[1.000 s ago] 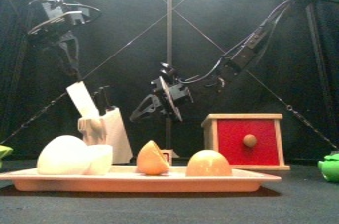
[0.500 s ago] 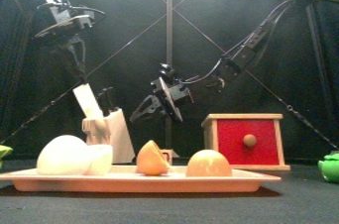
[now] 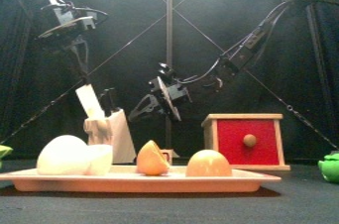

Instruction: Put cleaver in holder

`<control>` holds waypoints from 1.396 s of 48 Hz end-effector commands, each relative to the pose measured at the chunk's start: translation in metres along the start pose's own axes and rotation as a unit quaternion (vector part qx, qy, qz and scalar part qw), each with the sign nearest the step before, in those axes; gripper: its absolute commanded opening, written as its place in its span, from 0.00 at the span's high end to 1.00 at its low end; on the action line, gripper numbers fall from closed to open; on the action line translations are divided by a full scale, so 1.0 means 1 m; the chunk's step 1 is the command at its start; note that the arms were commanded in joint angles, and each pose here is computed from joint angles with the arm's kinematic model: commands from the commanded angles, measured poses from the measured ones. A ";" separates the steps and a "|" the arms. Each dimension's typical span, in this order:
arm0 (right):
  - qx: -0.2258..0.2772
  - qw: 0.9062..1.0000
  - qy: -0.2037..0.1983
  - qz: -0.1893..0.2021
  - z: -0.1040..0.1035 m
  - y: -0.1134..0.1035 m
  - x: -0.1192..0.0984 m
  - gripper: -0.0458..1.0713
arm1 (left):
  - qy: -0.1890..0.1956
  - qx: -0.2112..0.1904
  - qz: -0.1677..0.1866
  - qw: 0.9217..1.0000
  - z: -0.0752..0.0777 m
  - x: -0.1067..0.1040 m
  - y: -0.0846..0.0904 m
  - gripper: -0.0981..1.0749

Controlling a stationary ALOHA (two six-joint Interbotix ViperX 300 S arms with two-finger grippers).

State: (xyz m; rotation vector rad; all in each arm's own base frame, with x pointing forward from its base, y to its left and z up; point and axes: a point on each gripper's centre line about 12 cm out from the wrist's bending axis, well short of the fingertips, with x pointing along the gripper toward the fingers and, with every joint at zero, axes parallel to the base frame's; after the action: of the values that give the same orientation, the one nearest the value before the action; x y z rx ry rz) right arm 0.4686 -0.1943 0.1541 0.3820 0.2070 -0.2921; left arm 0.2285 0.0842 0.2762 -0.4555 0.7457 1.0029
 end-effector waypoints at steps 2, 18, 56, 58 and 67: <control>-0.004 1.000 -0.028 0.007 0.023 0.006 -0.001 0.48 | -0.011 -0.005 -0.009 1.000 0.011 -0.006 -0.004 0.63; -0.004 1.000 -0.027 0.002 0.021 -0.004 0.010 0.48 | -0.009 0.001 -0.010 1.000 0.011 -0.006 -0.005 0.63; -0.007 1.000 -0.011 -0.003 0.012 -0.004 0.016 0.48 | -0.015 0.003 0.000 1.000 0.020 0.022 -0.010 0.62; -0.007 1.000 -0.011 -0.003 0.012 -0.004 0.016 0.48 | -0.013 0.004 0.003 1.000 0.019 0.025 -0.010 0.62; -0.007 1.000 -0.010 -0.003 0.011 -0.004 0.016 0.48 | -0.013 0.010 0.010 1.000 0.019 0.029 -0.009 0.56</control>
State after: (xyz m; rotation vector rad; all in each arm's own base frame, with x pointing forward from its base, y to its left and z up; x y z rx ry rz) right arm 0.4797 -0.2054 0.1401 0.3791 0.2329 -0.3089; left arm 0.2489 0.1063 0.2589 -0.4238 0.7669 1.0214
